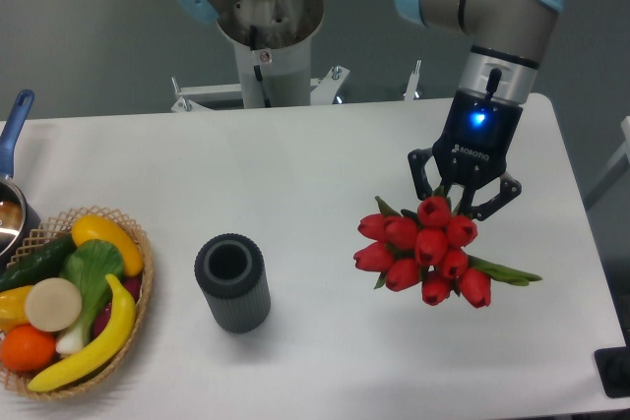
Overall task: Insert the flowers into the vase
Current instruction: 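Lift the held red tulip bunch and swing it toward the black vase, then position the tulip stems above the black vase opening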
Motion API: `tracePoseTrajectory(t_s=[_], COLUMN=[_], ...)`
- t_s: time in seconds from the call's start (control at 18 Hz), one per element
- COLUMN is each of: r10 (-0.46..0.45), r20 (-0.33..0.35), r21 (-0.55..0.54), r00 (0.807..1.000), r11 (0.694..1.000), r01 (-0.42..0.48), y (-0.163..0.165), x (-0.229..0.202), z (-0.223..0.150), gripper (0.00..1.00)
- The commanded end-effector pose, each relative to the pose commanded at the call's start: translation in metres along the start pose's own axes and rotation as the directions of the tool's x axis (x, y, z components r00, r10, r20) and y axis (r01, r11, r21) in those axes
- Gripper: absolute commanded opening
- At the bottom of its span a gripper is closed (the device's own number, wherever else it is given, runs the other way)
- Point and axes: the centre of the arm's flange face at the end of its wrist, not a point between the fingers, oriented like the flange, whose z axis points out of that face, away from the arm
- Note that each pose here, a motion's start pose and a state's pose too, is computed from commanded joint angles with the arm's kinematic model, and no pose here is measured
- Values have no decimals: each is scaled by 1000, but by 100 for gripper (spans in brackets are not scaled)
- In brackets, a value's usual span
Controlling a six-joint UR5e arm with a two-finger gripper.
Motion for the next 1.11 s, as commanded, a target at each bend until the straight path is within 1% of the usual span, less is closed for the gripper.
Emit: tracePoseTrajectory(t_s=[0.11, 0.22, 0.33, 0.5, 0.61, 0.67, 0.72, 0.89, 1.0, 1.11], r10=[-5, 1, 1, 38, 71, 92, 118, 156, 182, 211], r20=[-8, -1, -22, -52, -105, -115, -147, -224, -284, -352], r21=[-3, 4, 31, 129, 216, 253, 301, 383, 437, 451], r00=[1000, 1000, 1000, 998, 992, 989, 982, 962, 941, 912], r11=[1000, 1000, 1000, 991, 975, 966, 951, 922, 898, 892], r01=[5, -1, -1, -31, -47, -60, -69, -61, -42, -32], y=[4, 0, 0, -21, -40, -48, -58, -74, -82, -90], x=[3, 0, 4, 15, 30, 35, 46, 68, 85, 120], z=[3, -1, 3, 2, 6, 7, 13, 28, 41, 66], gripper=[25, 25, 25, 25, 25, 25, 25, 25, 25, 25])
